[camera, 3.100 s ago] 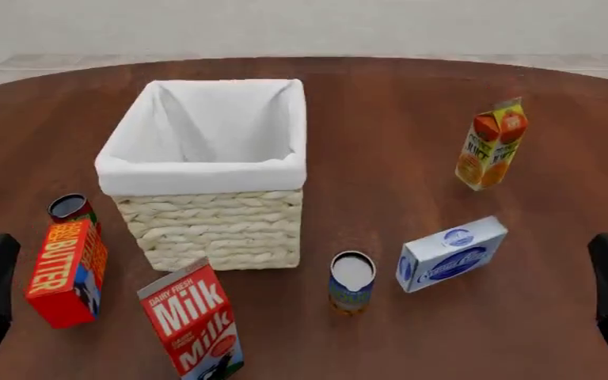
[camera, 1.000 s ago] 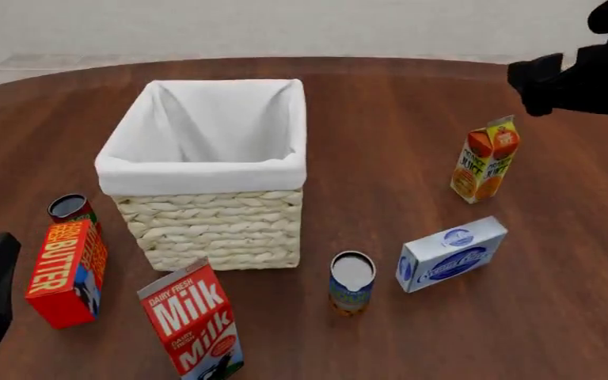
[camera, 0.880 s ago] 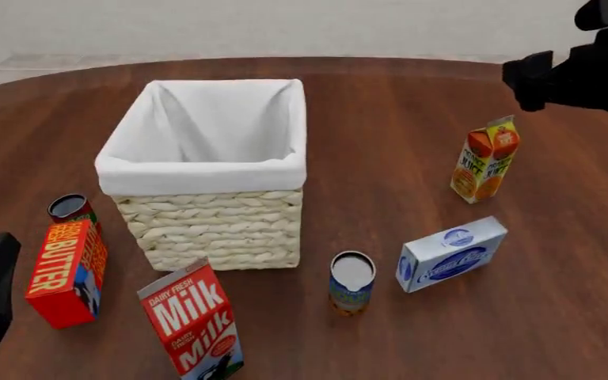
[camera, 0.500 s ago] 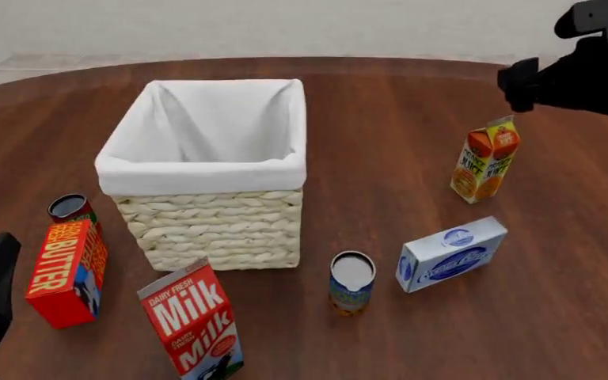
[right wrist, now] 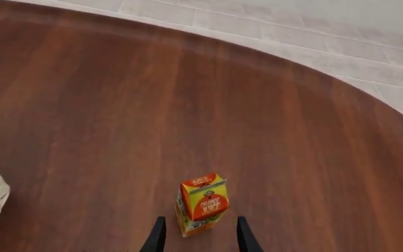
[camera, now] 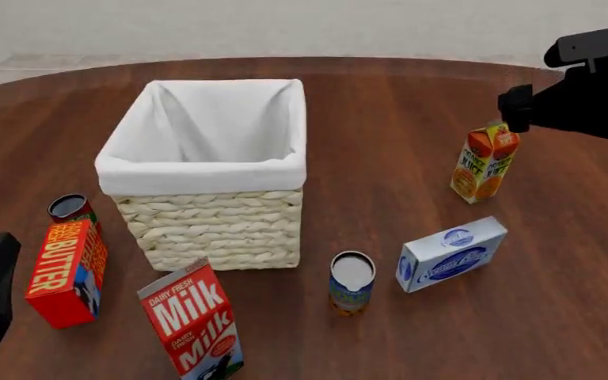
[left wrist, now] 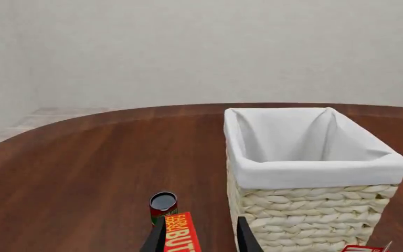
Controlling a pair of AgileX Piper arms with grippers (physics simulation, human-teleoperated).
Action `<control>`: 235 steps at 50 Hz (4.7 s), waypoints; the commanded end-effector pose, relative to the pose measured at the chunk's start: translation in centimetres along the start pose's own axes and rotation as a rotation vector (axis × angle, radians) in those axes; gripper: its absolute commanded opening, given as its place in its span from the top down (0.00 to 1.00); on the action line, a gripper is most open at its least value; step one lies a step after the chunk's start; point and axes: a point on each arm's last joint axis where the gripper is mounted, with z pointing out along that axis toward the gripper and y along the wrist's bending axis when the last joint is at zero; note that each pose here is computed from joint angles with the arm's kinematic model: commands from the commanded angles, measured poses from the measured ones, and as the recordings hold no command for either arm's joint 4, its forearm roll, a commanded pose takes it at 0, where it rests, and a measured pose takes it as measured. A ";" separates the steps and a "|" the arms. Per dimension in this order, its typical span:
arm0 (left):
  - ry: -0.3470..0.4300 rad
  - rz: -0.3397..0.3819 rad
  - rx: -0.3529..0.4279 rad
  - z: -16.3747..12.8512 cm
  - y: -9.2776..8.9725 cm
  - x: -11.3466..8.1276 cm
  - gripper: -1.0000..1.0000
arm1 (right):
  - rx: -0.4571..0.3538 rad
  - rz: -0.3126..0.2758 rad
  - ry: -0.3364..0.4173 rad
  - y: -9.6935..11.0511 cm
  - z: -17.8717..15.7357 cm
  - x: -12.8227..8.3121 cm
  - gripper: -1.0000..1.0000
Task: Pick up the orange juice, and put it in the basket.
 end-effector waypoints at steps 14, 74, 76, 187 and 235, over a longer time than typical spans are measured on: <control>0.000 0.000 0.000 0.0 0.0 0.0 0.00 | 0.026 0.016 0.041 -0.8 2.1 2.0 0.00; 0.000 0.000 0.000 0.0 0.0 0.0 0.00 | 0.002 0.009 0.114 -0.2 8.3 4.1 0.00; 0.000 0.000 0.000 0.0 0.0 0.0 0.00 | 0.002 0.010 0.115 -0.2 8.3 4.1 0.00; 0.000 0.000 0.000 0.0 0.0 0.0 0.00 | 0.002 -0.009 0.081 -0.1 7.8 3.1 1.00; 0.000 0.000 0.000 0.0 0.0 0.0 0.00 | -0.172 -0.174 -0.225 5.1 -5.8 -9.0 1.00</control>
